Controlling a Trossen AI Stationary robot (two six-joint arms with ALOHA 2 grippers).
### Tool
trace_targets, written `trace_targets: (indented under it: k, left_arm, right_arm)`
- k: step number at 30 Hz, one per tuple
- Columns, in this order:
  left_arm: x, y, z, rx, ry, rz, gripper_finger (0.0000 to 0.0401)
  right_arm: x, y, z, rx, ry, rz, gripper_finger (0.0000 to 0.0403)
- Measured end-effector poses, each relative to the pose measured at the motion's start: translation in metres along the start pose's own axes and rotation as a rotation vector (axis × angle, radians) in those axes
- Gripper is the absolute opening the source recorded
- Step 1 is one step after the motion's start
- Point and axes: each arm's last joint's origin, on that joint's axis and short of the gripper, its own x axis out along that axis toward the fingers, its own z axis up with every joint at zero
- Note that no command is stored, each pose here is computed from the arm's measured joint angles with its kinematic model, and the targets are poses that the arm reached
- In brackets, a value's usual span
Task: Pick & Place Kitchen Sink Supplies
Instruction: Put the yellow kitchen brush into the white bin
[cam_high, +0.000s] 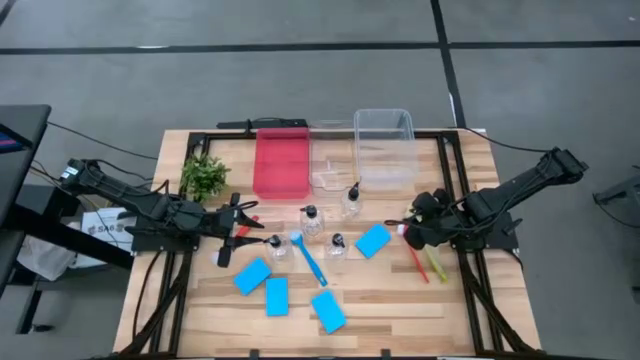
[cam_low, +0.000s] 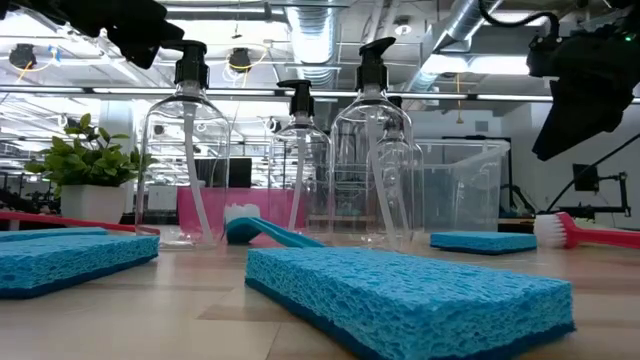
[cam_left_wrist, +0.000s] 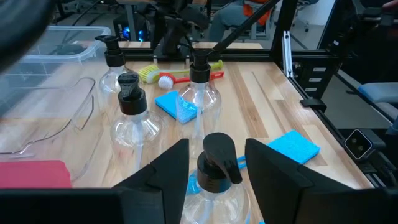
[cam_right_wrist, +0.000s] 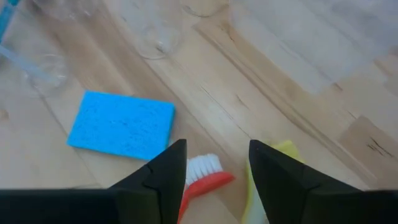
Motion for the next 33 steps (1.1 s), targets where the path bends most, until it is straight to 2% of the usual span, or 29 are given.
trace_targets:
  k: [8, 17, 33]
  left_arm:
    - [0.0, 0.0, 0.0, 0.0, 0.0, 0.0, 0.0159]
    - [0.0, 0.0, 0.0, 0.0, 0.0, 0.0, 0.0159]
    - [0.0, 0.0, 0.0, 0.0, -0.001, 0.0, 0.0159]
  right_arm:
    - [0.004, -0.008, -0.01, 0.09, 0.131, -0.133, 0.0165]
    - [0.022, 0.006, -0.021, 0.031, 0.3, -0.216, 0.0164]
    - [0.046, 0.018, -0.034, -0.055, 0.402, -0.359, 0.016]
